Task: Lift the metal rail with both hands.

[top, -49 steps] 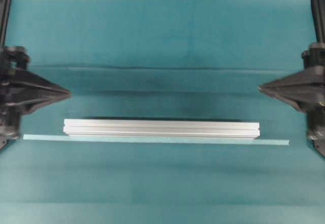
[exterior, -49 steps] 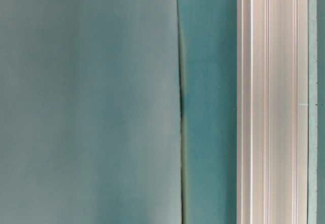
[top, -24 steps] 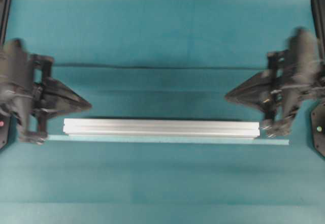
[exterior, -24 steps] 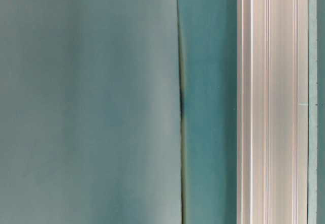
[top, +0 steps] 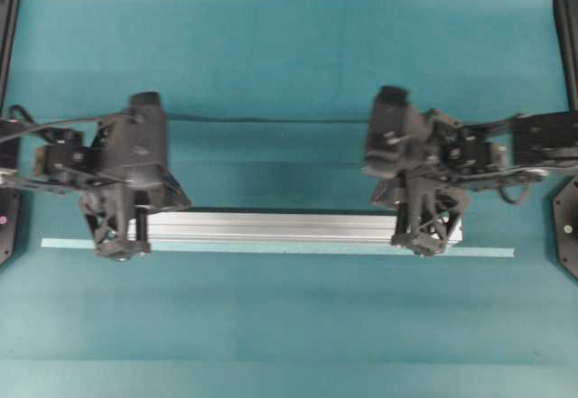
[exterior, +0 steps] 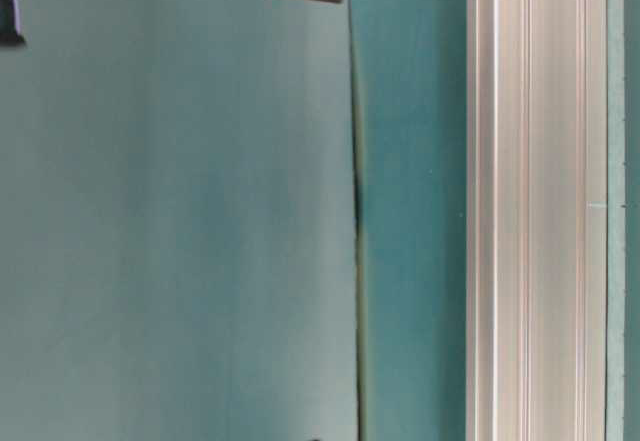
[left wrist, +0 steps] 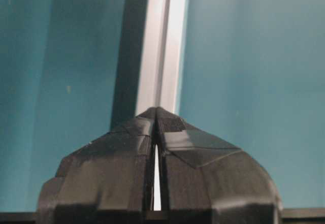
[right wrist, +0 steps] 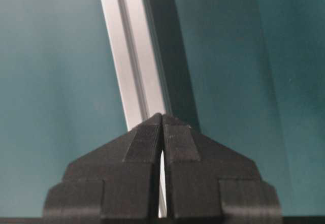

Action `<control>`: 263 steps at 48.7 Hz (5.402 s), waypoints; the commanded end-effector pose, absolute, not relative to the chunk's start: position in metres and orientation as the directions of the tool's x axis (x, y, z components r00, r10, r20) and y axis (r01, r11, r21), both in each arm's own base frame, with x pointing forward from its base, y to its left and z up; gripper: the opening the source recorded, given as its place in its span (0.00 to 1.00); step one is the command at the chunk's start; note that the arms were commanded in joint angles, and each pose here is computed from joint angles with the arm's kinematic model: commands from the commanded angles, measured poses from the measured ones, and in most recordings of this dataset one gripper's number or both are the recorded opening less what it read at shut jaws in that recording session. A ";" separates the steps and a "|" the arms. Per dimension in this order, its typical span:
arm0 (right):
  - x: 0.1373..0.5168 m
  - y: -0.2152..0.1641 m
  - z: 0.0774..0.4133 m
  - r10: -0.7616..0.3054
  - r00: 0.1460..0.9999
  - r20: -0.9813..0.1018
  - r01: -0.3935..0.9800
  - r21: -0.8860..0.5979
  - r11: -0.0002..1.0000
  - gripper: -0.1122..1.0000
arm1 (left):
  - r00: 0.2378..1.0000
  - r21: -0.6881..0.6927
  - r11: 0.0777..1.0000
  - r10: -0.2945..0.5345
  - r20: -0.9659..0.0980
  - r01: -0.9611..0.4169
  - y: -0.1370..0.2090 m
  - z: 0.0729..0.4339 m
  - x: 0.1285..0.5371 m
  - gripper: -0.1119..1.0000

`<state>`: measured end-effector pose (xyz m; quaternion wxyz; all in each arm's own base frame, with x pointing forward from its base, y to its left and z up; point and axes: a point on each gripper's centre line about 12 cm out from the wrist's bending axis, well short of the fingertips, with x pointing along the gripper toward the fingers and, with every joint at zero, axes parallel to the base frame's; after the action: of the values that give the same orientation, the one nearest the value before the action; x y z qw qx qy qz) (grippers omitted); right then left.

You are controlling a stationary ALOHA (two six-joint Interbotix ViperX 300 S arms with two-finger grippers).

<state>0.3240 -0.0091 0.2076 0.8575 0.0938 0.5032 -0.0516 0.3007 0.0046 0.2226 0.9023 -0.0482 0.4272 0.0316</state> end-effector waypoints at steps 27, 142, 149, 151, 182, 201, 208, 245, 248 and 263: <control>0.339 0.003 0.189 0.026 0.323 -0.946 0.095 0.059 0.994 0.10 | 0.584 -0.041 0.995 0.017 -0.811 -0.086 0.005 0.212 0.327 0.09; 0.344 0.009 0.109 0.026 0.302 -0.953 0.048 0.042 0.998 0.81 | 0.393 -0.001 1.000 0.003 -0.920 -0.010 -0.004 0.114 0.339 0.86; 0.343 0.010 0.109 0.029 0.290 -0.957 0.052 0.046 0.998 0.47 | 0.383 0.000 1.000 0.003 -0.924 -0.009 -0.004 0.114 0.338 0.50; 0.342 0.010 0.109 0.029 0.287 -0.957 0.051 0.046 0.998 0.44 | 0.386 0.000 1.000 0.003 -0.923 -0.009 -0.004 0.115 0.339 0.42; 0.343 0.008 0.110 0.028 0.290 -0.957 0.054 0.045 0.998 0.45 | 0.384 -0.005 1.000 0.005 -0.923 -0.023 -0.003 0.115 0.339 0.42; 0.339 0.005 0.143 0.029 0.288 -0.957 0.062 0.049 0.997 0.45 | 0.418 -0.004 1.000 0.006 -0.908 -0.023 -0.003 0.150 0.337 0.42; 0.341 0.004 0.161 0.030 0.311 -0.950 0.065 0.053 0.997 0.45 | 0.433 -0.006 1.000 0.007 -0.901 -0.028 -0.003 0.172 0.340 0.42; 0.346 0.001 0.241 0.035 0.258 -0.965 0.060 0.052 0.997 0.45 | 0.451 -0.006 0.999 0.009 -0.892 -0.032 -0.003 0.247 0.341 0.42; 0.349 0.000 0.248 0.034 0.259 -0.965 0.064 0.052 0.997 0.45 | 0.454 -0.006 0.999 0.009 -0.891 -0.033 -0.003 0.255 0.338 0.42; 0.353 -0.005 0.281 0.033 0.254 -0.967 0.067 0.052 0.996 0.45 | 0.463 -0.006 0.999 0.012 -0.886 -0.038 -0.001 0.283 0.329 0.42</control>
<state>0.3508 -0.0023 0.2620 0.7785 0.0407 0.6262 -0.0100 0.3282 -0.0016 0.2576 0.8361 -0.0121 0.5482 0.0150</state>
